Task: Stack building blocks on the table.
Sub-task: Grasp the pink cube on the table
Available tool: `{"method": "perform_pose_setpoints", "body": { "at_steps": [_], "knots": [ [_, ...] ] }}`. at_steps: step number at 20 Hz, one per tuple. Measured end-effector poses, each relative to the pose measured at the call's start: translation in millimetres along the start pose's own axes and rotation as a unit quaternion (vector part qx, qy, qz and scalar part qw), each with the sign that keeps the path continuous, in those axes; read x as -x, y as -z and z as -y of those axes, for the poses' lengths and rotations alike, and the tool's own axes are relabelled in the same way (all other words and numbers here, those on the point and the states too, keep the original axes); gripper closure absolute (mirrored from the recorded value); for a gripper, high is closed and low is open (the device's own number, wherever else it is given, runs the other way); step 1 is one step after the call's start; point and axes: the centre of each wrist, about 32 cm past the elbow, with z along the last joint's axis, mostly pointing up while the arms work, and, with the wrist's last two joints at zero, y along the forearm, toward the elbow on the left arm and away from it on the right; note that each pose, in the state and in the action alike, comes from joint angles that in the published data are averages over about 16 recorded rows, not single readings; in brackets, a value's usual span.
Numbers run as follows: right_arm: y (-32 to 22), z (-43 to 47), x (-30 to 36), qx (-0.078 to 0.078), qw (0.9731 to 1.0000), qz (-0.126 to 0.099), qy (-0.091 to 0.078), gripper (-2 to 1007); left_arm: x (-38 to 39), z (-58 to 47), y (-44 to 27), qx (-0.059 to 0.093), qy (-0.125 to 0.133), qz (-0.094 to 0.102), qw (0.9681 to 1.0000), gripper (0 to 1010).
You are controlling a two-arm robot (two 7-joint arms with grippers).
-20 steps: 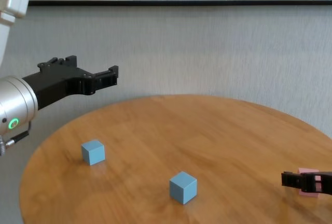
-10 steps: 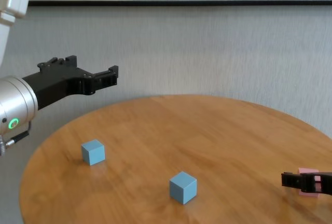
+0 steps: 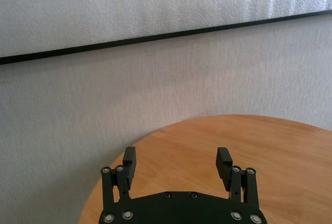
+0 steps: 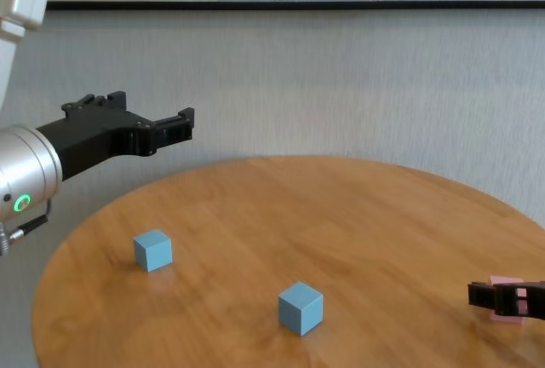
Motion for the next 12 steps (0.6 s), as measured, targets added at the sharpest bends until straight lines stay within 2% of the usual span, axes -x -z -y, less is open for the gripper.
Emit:
{"method": "perform_pose_setpoints", "body": {
  "at_steps": [12],
  "knots": [
    [0.0,0.4,-0.1,-0.001,1.0000,0.000,0.000,534,0.0,0.0,0.0,0.000,0.000,0.000,1.0000,9]
  ]
}}
